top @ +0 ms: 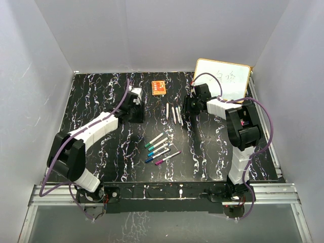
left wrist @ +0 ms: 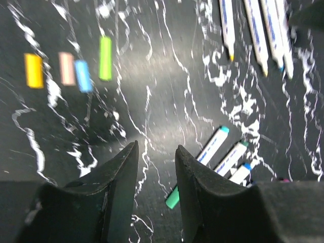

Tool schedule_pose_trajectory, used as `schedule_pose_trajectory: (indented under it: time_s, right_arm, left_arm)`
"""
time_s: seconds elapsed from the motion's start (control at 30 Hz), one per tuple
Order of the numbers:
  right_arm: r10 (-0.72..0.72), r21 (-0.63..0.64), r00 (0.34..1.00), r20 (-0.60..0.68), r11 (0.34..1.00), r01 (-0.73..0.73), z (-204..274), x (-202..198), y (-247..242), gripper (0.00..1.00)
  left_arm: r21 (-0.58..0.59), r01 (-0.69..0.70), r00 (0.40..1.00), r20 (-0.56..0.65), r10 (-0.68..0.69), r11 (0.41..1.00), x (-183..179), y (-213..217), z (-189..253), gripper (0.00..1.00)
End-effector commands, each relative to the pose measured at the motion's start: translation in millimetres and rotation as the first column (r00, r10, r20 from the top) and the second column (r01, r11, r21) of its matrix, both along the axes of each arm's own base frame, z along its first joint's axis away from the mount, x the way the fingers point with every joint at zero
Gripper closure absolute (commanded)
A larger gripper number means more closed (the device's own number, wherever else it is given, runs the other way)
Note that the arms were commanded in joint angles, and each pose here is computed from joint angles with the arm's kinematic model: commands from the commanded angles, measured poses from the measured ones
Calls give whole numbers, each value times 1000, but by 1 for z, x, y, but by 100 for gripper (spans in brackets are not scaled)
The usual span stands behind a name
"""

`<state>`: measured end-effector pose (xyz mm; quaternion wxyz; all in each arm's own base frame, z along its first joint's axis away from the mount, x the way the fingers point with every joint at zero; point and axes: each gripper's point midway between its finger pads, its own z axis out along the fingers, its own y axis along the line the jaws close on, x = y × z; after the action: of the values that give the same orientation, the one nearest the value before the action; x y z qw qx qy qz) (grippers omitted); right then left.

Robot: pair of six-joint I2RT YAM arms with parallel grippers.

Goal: Open the pen caps

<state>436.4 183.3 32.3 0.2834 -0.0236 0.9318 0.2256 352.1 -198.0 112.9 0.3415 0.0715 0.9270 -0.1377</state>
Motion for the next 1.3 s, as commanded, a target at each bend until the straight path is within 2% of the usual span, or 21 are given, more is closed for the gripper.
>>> schedule_pose_trajectory:
  time_s: [0.0,0.33,0.7,1.27]
  right_arm:
    - [-12,21,998,69,1000,11,18,18,3,63]
    - [-24,89,974,224,996,4,72,25,7,53]
    - [-52,134,929,366,991,2,136,21,5,43]
    - [-62,164,871,488,986,-22,181,-2,-1,34]
  left_arm:
    - [-90,85,996,16,-84,992,-25,-23,4,66]
    - [-84,205,977,-36,-209,975,-68,-51,-35,64]
    - [-5,238,971,-27,-238,971,-77,-55,-55,63]
    - [125,250,968,-42,-247,960,-83,-53,-83,63]
